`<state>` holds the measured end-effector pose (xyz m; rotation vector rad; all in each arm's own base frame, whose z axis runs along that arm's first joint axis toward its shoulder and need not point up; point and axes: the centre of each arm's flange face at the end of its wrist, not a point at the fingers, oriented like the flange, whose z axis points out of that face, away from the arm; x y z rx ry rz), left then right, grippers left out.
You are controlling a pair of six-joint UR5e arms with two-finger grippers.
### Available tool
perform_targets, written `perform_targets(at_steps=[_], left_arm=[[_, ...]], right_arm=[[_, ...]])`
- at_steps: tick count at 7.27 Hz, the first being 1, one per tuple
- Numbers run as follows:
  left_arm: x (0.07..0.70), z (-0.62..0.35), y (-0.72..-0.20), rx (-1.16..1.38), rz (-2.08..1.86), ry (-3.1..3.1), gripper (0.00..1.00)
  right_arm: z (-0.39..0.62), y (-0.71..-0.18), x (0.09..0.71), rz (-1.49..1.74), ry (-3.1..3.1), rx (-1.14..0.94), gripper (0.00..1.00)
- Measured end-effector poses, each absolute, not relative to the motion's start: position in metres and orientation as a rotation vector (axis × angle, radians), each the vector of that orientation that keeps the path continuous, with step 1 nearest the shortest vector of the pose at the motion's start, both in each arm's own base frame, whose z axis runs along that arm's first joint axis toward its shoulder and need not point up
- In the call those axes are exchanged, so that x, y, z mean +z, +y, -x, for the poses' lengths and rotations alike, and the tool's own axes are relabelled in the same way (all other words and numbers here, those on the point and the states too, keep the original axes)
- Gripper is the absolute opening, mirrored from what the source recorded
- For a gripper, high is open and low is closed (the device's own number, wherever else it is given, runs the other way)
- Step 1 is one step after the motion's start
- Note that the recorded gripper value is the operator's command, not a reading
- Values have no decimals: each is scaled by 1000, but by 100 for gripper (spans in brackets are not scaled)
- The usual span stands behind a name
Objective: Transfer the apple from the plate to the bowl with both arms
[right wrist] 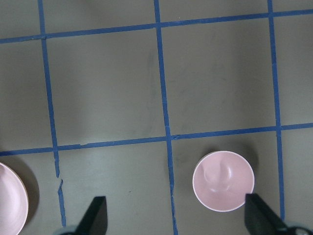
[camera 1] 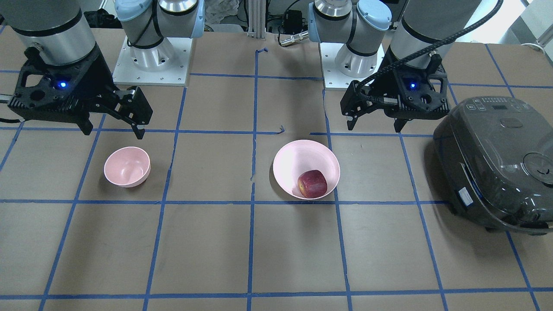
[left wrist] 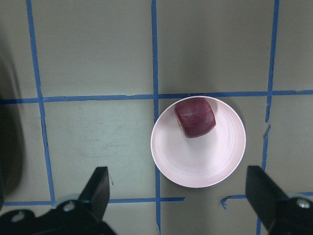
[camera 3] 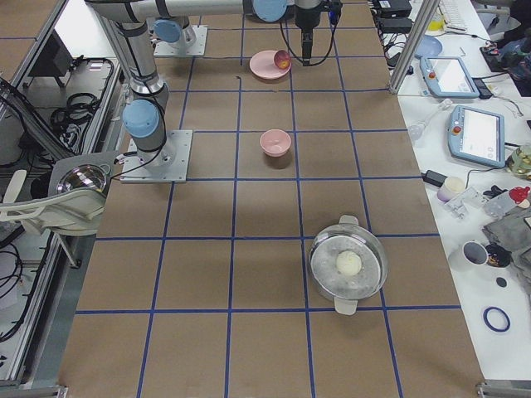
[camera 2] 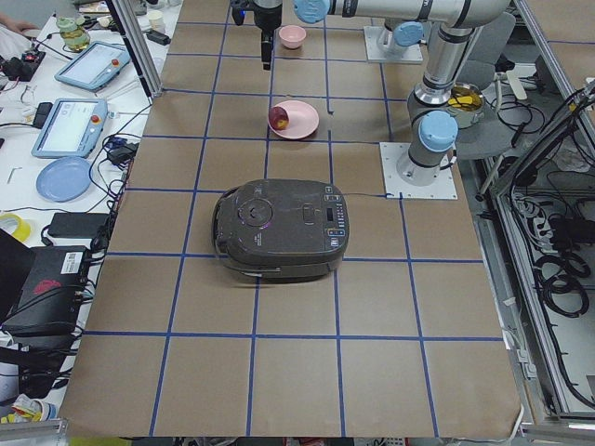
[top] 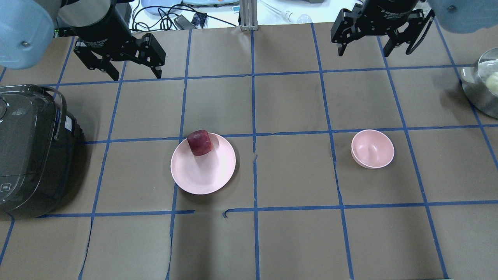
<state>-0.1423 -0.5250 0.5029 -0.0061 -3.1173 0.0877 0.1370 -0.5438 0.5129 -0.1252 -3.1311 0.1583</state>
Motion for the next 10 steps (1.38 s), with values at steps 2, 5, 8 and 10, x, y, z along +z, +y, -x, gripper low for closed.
perform_targets(at_steps=[2,5,8,10], left_arm=[[500,144,-526,78,8,-3118,100],[494,157,-528,78,35,-3122,100],[487,160,-529,72,24,-3121,100],[477,165,-527,62,-7,-3119,100]], right_arm=[[-135,-545,513,131,-3134,156,100],[-124,-548,512,114,-3132,153,100],[-113,-550,512,108,-3133,151,100],[-112,-549,511,109,-3133,143,100]])
